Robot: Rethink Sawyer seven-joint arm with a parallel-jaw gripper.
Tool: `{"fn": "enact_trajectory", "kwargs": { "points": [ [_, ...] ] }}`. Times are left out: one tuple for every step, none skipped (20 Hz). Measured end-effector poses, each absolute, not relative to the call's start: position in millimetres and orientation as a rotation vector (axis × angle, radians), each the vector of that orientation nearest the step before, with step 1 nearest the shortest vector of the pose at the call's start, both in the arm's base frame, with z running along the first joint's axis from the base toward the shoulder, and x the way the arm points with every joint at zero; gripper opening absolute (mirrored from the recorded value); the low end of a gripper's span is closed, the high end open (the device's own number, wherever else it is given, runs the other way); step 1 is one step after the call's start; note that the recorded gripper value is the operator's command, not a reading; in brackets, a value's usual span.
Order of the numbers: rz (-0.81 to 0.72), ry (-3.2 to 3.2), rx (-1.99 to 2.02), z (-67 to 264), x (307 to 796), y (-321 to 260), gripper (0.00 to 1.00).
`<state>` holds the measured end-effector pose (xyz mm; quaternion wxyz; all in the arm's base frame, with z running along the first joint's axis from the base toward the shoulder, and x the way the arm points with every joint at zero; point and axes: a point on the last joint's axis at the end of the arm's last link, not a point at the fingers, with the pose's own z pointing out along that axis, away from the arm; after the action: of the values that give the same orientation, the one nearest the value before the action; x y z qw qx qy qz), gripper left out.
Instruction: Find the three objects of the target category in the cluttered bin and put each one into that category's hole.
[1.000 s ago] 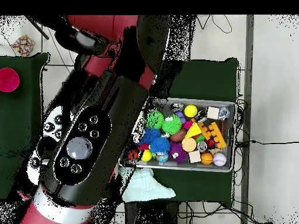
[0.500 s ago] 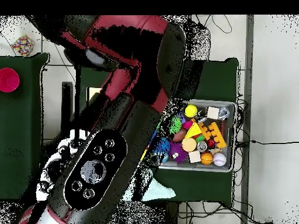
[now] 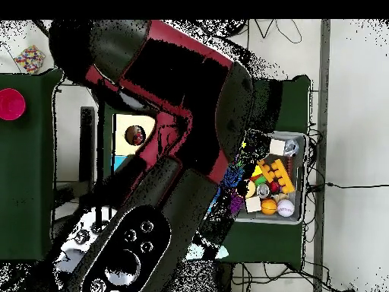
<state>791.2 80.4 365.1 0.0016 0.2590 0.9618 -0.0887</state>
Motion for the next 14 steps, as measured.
{"fn": "enact_trajectory", "kwargs": {
  "points": [
    [-0.279,3.017,0.816,368,787,79,1.0],
    [-0.279,3.015,0.818,371,784,79,1.0],
    [-0.277,3.01,0.822,375,780,77,1.0],
    [-0.276,3.008,0.823,376,778,76,1.0],
    [-0.275,3.006,0.825,378,777,75,1.0],
    [-0.27,3.0,0.829,383,773,72,1.0],
    [-0.261,2.994,0.834,388,769,69,1.0],
    [-0.257,2.991,0.837,391,768,67,1.0],
    [-0.253,2.987,0.839,393,766,66,1.0],
    [-0.246,2.974,0.847,403,760,59,1.0],
    [-0.245,2.969,0.85,407,758,57,1.0],
    [-0.244,2.965,0.852,411,756,55,1.0],
    [-0.243,2.96,0.855,414,754,52,1.0],
    [-0.244,2.949,0.856,423,749,48,1.0]
  ]
}}
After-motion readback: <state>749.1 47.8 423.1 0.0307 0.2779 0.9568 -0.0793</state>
